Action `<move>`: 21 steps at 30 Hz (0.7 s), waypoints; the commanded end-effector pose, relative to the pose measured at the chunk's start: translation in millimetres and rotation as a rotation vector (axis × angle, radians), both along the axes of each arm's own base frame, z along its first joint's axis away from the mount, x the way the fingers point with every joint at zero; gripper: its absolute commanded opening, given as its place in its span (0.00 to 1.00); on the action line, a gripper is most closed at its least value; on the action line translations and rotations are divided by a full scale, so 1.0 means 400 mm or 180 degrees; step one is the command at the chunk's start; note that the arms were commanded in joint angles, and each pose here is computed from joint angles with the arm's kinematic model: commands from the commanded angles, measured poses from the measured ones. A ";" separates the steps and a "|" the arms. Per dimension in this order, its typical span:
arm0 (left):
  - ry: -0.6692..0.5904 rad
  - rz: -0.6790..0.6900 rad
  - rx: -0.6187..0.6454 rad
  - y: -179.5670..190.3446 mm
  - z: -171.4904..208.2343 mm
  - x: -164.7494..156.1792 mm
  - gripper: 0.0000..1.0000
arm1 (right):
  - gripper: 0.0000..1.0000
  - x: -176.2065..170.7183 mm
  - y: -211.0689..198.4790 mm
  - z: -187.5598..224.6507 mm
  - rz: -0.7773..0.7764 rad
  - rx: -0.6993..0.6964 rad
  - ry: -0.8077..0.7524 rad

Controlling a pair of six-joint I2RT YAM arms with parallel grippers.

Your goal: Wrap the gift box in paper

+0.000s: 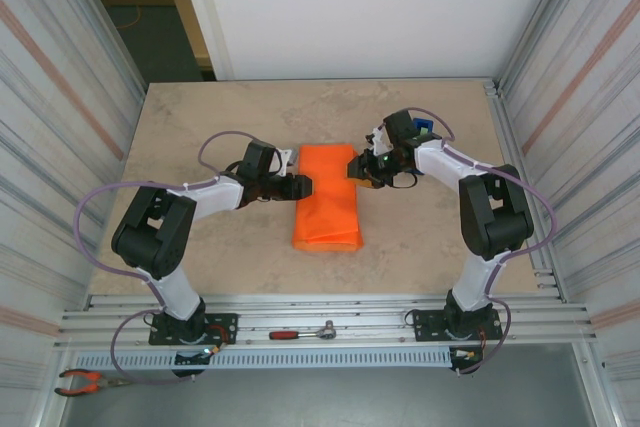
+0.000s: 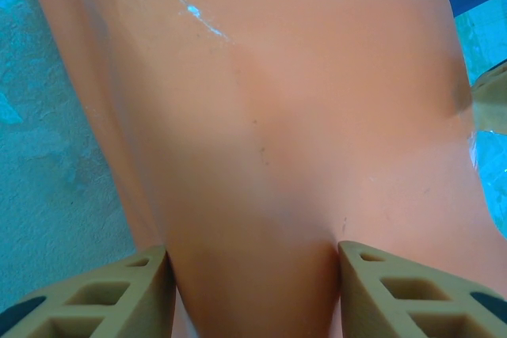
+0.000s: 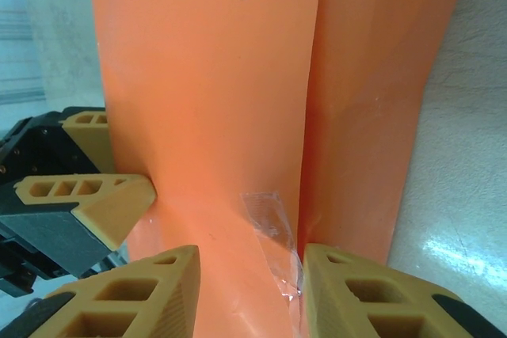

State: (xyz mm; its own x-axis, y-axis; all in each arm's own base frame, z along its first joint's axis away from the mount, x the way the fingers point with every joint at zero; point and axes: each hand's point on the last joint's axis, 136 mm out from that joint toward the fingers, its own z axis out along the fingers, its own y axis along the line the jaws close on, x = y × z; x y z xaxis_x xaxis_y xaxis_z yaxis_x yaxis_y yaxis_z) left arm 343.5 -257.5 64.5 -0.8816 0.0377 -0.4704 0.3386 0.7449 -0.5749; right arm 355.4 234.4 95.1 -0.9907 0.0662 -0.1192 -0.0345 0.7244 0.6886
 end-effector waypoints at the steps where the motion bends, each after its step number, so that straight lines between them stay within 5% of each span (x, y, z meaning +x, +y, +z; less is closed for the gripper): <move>1: 0.0648 -0.0117 0.0566 0.056 -0.164 -0.118 0.50 | 0.40 -0.013 -0.032 -0.005 0.0015 -0.0308 -0.0016; 21: 0.0652 -0.0109 0.0563 0.055 -0.164 -0.118 0.50 | 0.43 -0.005 -0.044 0.026 0.0009 -0.0395 -0.0167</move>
State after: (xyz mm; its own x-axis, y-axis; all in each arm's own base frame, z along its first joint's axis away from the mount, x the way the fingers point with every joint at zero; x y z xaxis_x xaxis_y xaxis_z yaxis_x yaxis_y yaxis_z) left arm 343.4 -257.4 64.5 -0.8820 0.0378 -0.4698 0.3382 0.7451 -0.5749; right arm 350.7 221.3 86.1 -0.9909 0.0452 -0.1269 -0.0399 0.8010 0.5973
